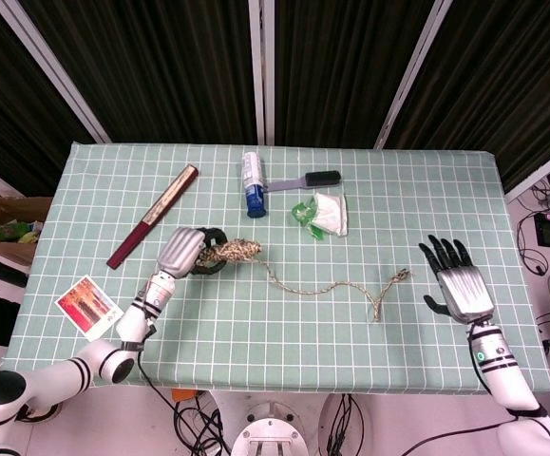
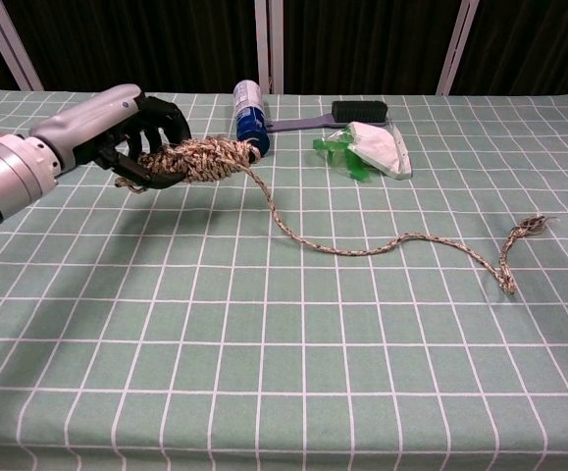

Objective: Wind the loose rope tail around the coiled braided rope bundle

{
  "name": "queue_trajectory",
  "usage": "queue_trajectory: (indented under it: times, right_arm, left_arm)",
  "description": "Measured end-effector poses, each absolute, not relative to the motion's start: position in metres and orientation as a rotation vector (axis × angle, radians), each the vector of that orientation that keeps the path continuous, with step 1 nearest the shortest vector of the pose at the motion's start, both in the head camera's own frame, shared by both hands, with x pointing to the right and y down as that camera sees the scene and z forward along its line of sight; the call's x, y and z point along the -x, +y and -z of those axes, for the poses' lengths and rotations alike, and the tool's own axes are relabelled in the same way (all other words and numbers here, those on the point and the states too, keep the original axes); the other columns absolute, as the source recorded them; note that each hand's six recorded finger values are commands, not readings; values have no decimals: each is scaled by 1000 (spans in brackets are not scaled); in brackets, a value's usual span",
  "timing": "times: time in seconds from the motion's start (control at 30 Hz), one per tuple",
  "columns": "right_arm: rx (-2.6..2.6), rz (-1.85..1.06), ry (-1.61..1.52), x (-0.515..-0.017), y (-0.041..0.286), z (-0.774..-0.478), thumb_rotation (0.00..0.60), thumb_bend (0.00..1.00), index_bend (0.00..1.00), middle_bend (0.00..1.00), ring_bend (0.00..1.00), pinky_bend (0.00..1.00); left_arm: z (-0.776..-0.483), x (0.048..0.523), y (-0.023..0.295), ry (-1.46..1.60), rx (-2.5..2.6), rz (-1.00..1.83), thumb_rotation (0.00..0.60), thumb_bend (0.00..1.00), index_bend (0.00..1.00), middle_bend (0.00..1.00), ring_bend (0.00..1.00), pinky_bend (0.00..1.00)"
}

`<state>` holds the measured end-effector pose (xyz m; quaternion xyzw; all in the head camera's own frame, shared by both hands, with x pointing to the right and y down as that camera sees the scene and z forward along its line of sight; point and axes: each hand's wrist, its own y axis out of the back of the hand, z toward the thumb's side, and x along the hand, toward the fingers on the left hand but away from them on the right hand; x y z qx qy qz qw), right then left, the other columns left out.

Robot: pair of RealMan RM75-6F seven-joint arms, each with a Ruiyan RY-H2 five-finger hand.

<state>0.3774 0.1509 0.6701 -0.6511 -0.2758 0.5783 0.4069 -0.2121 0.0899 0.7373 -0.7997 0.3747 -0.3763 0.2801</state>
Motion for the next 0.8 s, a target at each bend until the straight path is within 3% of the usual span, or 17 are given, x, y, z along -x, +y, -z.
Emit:
queue_trajectory:
  times: [0.13, 0.27, 0.8]
  right_arm:
    - [1654, -1454, -633, -363, 143, -688, 600, 238, 223, 0, 0, 0]
    - [1671, -1461, -589, -351, 141, -704, 600, 301, 237, 0, 0, 0]
    - [1718, -1451, -550, -329, 149, -738, 600, 275, 383, 0, 0, 0]
  left_arm:
    - [-735, 214, 89, 1019, 2146, 999, 600, 425, 652, 638, 541, 641]
    - [-736, 215, 89, 1019, 2145, 1003, 600, 430, 651, 638, 541, 641]
    - [-740, 218, 90, 1019, 2149, 1020, 600, 430, 648, 636, 541, 640]
